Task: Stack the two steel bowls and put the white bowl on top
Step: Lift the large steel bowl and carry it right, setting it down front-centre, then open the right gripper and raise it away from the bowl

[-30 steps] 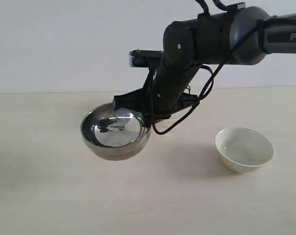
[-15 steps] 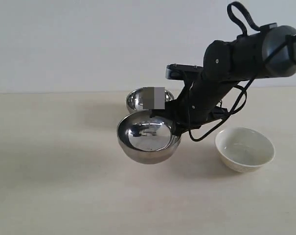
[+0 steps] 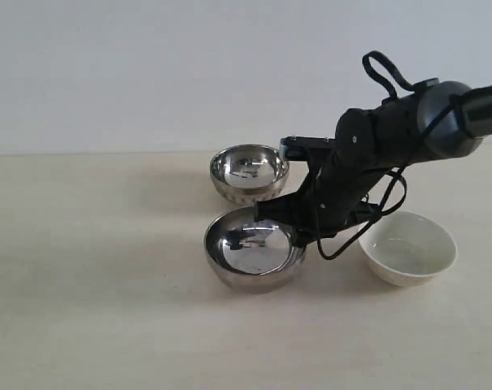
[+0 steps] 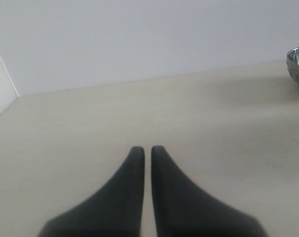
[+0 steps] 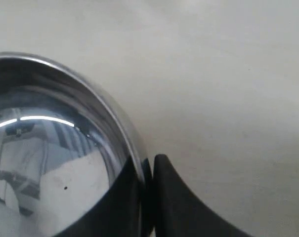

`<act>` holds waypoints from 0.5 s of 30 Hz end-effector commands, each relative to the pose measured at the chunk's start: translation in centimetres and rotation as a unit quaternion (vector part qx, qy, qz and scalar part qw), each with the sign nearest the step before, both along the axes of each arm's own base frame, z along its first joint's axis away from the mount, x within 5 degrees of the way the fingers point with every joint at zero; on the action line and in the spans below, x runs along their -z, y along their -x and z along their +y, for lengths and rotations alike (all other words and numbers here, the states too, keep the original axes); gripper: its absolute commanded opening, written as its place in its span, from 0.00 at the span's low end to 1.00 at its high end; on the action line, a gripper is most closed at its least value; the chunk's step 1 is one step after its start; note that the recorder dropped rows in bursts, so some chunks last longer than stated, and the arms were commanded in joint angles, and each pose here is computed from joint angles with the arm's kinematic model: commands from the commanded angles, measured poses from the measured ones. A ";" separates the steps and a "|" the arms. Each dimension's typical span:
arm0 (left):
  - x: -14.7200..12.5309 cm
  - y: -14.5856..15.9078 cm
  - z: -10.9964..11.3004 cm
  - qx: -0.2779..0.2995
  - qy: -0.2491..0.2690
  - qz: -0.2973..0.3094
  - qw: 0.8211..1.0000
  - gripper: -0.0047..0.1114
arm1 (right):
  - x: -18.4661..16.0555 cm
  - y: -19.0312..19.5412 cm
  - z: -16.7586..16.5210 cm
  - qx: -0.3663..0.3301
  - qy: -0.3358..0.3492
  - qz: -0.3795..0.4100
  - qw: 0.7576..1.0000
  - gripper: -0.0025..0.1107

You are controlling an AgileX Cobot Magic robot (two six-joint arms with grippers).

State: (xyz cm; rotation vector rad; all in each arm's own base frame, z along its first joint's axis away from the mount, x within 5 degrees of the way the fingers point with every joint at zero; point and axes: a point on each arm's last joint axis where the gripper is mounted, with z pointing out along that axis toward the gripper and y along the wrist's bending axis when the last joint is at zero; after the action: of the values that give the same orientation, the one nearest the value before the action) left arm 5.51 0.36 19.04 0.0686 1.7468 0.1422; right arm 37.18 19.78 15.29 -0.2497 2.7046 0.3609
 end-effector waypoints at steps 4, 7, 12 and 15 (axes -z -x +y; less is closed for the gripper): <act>0.0 0.0 0.0 -0.002 0.008 -0.004 1.000 0.07 | 0.7 -0.5 -0.1 0.021 -0.011 -0.003 1.000 0.02; 0.0 0.0 0.0 -0.002 0.008 -0.004 1.000 0.07 | 1.0 -0.5 -0.1 0.024 -0.011 0.001 1.000 0.07; 0.0 0.0 0.0 -0.002 0.008 -0.004 1.000 0.07 | 1.0 -0.4 -0.1 0.022 -0.009 0.005 1.000 0.30; 0.0 0.0 0.0 -0.002 0.008 -0.004 1.000 0.07 | 0.8 -0.3 -0.1 0.020 -0.008 0.008 1.000 0.33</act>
State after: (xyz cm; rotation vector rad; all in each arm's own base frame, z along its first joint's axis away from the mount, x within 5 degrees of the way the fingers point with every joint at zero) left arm 5.51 0.36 19.04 0.0686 1.7468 0.1422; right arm 37.44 19.92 14.13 -0.1948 2.7158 0.3727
